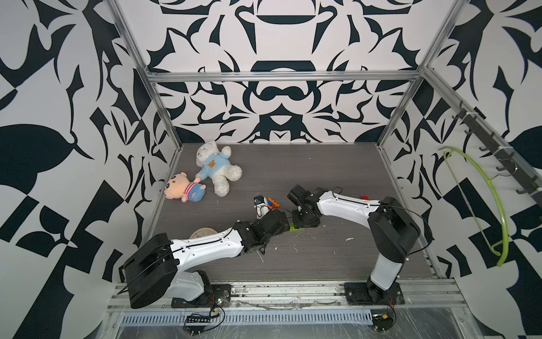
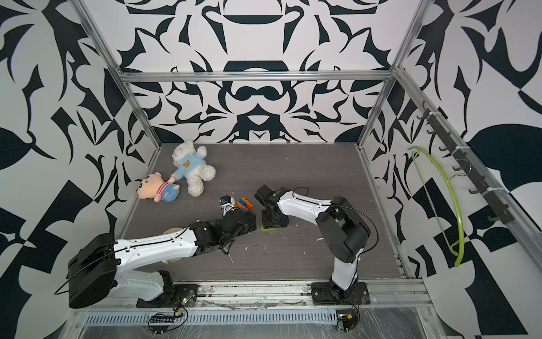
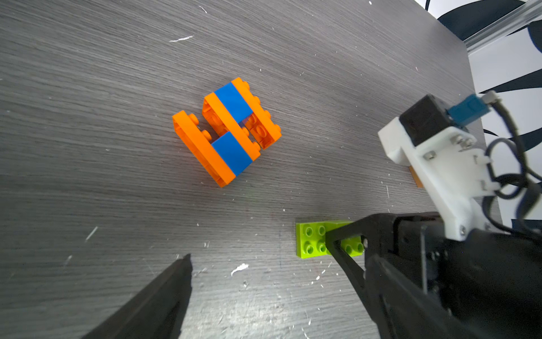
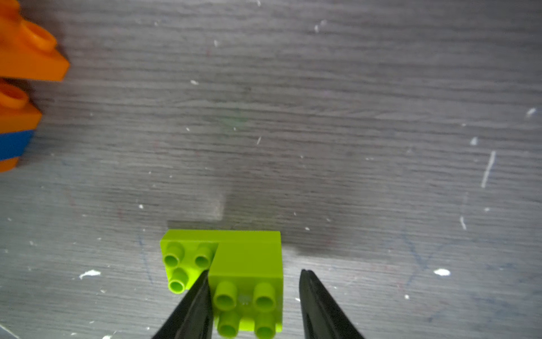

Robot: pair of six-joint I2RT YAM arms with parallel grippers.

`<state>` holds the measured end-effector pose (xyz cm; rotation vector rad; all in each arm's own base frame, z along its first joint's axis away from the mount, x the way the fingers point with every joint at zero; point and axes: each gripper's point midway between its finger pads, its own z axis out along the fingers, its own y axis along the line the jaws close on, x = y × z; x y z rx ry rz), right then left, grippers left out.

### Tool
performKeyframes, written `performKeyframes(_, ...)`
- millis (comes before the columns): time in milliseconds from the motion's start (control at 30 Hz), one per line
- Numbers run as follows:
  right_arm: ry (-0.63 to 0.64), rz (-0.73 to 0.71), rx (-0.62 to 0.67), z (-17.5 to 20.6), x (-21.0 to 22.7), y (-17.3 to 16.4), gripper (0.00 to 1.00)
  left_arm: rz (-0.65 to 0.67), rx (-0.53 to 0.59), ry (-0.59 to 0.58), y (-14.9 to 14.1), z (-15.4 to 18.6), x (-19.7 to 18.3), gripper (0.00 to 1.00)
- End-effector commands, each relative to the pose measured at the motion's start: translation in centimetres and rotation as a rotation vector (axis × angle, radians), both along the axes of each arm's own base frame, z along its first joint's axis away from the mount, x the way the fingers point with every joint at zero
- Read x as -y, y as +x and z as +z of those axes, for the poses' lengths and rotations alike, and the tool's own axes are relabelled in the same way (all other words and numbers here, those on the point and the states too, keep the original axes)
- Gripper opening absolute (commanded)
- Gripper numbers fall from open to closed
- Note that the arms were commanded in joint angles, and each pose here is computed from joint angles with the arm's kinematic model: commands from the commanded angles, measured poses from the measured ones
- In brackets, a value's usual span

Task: Assemble the number 5 with lego
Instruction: Assemble the lego brick with the lego brick.

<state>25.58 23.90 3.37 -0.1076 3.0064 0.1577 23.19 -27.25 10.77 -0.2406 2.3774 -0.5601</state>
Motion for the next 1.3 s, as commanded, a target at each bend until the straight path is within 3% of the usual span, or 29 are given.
performKeyframes(0,0.008,0.002,0.034,1.5,0.1,0.1,0.5,0.003,0.016,0.003,0.4,0.8,0.4,0.99)
performKeyframes(300,-0.003,0.006,0.031,1.1,0.1,0.2,0.4,-0.002,0.012,0.002,0.4,0.7,0.5,0.99)
performKeyframes(733,-0.092,0.004,-0.093,-3.7,1.9,-2.2,0.28,0.002,0.008,0.003,0.4,0.5,0.5,0.99)
performKeyframes(1000,-0.119,0.006,-0.067,-2.6,2.1,-1.4,0.28,-0.01,0.008,0.009,0.5,0.5,0.8,0.99)
performKeyframes(1267,-0.045,0.005,-0.017,-0.2,0.9,-0.7,0.39,-0.012,0.024,0.005,0.6,1.1,0.8,0.99)
